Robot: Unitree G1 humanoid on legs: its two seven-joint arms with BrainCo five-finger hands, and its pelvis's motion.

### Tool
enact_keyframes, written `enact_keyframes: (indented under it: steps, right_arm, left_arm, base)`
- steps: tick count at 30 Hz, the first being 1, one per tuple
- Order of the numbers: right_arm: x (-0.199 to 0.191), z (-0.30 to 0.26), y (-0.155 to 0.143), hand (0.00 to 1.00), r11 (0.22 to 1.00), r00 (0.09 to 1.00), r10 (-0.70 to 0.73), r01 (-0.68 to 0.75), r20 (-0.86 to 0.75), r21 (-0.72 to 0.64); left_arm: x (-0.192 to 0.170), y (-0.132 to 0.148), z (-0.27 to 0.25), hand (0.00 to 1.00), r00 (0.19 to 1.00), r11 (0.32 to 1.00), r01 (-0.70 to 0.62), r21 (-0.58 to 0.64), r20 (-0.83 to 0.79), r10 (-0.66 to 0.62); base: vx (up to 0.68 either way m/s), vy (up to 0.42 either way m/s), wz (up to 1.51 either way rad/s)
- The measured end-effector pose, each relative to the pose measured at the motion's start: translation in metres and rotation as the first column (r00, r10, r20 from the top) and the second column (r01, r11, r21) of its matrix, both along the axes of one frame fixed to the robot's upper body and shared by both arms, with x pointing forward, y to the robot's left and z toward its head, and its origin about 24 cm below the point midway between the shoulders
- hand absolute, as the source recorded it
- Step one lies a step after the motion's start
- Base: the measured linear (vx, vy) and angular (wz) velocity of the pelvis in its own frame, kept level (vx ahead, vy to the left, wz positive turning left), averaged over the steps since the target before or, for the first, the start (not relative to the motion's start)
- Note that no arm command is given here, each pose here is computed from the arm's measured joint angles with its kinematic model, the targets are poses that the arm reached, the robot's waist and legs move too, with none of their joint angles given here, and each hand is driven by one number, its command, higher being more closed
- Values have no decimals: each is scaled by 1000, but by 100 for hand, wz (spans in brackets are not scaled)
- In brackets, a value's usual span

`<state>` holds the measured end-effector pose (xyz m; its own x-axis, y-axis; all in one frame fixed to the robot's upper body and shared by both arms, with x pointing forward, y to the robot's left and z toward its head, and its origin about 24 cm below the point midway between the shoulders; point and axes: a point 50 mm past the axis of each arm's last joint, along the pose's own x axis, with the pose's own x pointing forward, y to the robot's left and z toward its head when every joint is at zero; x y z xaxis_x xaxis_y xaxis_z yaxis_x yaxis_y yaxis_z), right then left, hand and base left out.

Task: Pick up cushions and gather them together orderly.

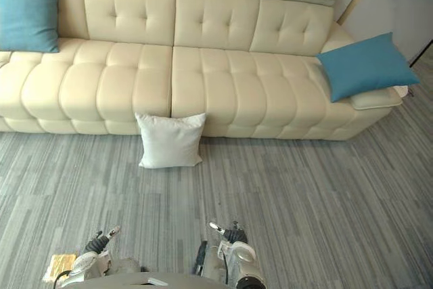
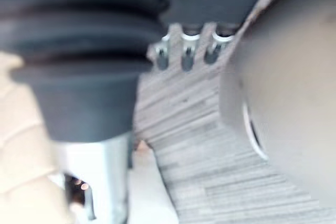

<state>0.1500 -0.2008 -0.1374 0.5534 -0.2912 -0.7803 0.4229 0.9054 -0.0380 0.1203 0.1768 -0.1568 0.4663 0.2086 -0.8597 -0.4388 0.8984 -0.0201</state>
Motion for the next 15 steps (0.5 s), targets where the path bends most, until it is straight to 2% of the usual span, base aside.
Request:
enact_keyframes:
  steps: [3, 7, 13, 15]
  right_arm:
    - [-5, -4, 2, 0, 1000, 999, 7, -7, -32, 8]
    - [-10, -8, 5, 0, 1000, 998, 6, -5, -57, 20]
    - [-18, -10, 2, 0, 1000, 997, -1, 2, -76, 13]
    - [-17, -11, 13, 0, 999, 997, 7, -4, -76, 42]
  left_arm:
    - [1, 7, 3, 0, 999, 999, -39, 12, 22, 38]
    - [9, 9, 7, 0, 998, 999, -27, 21, 61, 26]
    - [7, 8, 7, 0, 998, 1000, -21, 22, 66, 19]
    - [3, 18, 6, 0, 998, 999, -23, 44, 51, 21]
  base:
    - [375, -125, -30]
    - [353, -10, -38]
    - [297, 213, -9]
    - [255, 275, -6]
